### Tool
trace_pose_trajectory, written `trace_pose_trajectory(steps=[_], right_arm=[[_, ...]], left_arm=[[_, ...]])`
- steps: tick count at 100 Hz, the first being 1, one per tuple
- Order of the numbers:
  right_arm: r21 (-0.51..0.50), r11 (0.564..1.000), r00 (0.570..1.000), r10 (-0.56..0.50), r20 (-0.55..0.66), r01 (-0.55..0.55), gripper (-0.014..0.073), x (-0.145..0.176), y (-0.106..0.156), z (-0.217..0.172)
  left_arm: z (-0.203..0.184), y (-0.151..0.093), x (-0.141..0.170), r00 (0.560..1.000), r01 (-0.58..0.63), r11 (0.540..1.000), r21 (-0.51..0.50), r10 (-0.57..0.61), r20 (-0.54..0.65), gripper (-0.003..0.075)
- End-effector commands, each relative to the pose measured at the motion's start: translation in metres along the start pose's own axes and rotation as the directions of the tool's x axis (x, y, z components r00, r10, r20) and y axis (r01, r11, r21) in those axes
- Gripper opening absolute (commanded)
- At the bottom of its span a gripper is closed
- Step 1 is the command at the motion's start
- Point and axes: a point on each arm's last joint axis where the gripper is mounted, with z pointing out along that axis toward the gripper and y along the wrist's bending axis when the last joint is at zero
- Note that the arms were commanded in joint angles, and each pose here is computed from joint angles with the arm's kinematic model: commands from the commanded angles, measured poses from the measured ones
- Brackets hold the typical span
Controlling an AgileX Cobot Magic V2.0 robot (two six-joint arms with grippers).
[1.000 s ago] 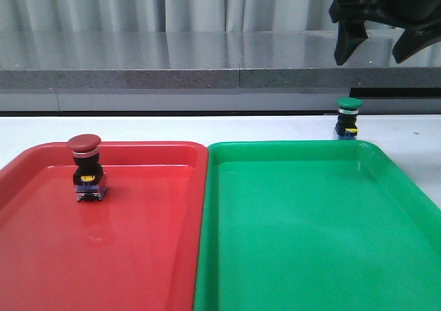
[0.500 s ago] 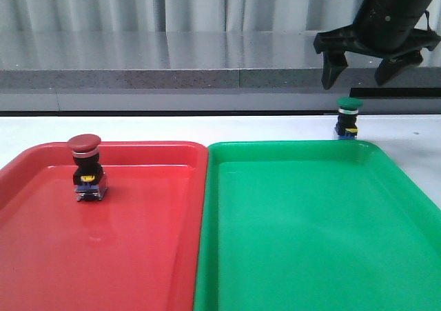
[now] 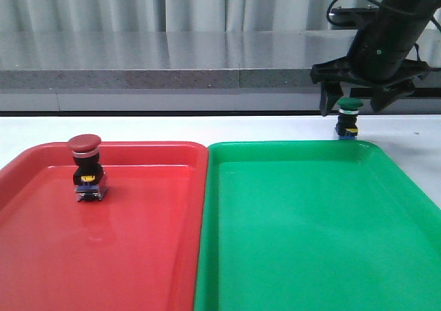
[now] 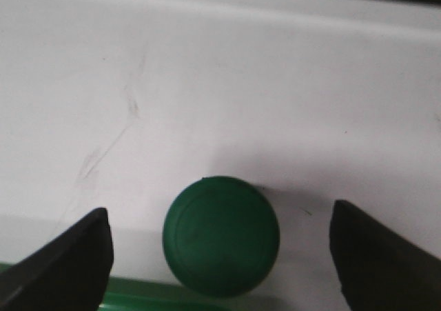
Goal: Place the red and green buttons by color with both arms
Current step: 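Move the right gripper down over the green button and grasp it, then lift the green button and lower it into the green tray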
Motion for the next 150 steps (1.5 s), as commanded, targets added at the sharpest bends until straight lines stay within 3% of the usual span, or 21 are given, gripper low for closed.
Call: trace_pose_trajectory(steps=[1,40,65,74,97,125,150], right_arm=[[-0.004,1.0,0.987,-0.012,0.158,0.012,0.0634,-0.028,-0.001,-0.031],[-0.005,1.0,0.985,-0.012,0.173,0.013,0.0615,-0.031,-0.001,-0.032],[-0.004,1.0,0.987,-0.012,0.16,0.012,0.032,-0.03,-0.001,-0.032],[-0.004,1.0,0.987,-0.012,0.161,0.012,0.0261,-0.03,-0.001,-0.032],[-0.004,1.0,0.982,-0.011,0.186,0.012,0.0257,-0.043,0.0,-0.05],[-0.014,1.0,0.974,-0.018,0.226,0.022,0.0257,-0.058,0.007,-0.104],[-0.048,0.995,0.964,-0.073,0.254,0.088,0.0257,-0.049,0.036,-0.142]], left_arm=[[-0.002,-0.001,0.0,0.996,0.017,1.0,0.014,-0.018,0.089,-0.0019],[-0.002,-0.001,0.0,0.996,0.017,1.0,0.014,-0.018,0.089,-0.0019],[-0.002,-0.001,0.0,0.996,0.017,1.0,0.014,-0.018,0.089,-0.0019],[-0.002,-0.001,0.0,0.996,0.017,1.0,0.014,-0.018,0.089,-0.0019],[-0.002,-0.001,0.0,0.996,0.017,1.0,0.014,-0.018,0.089,-0.0019],[-0.002,-0.001,0.0,0.996,0.017,1.0,0.014,-0.018,0.089,-0.0019],[-0.002,-0.001,0.0,0.996,0.017,1.0,0.014,-0.018,0.089,-0.0019]])
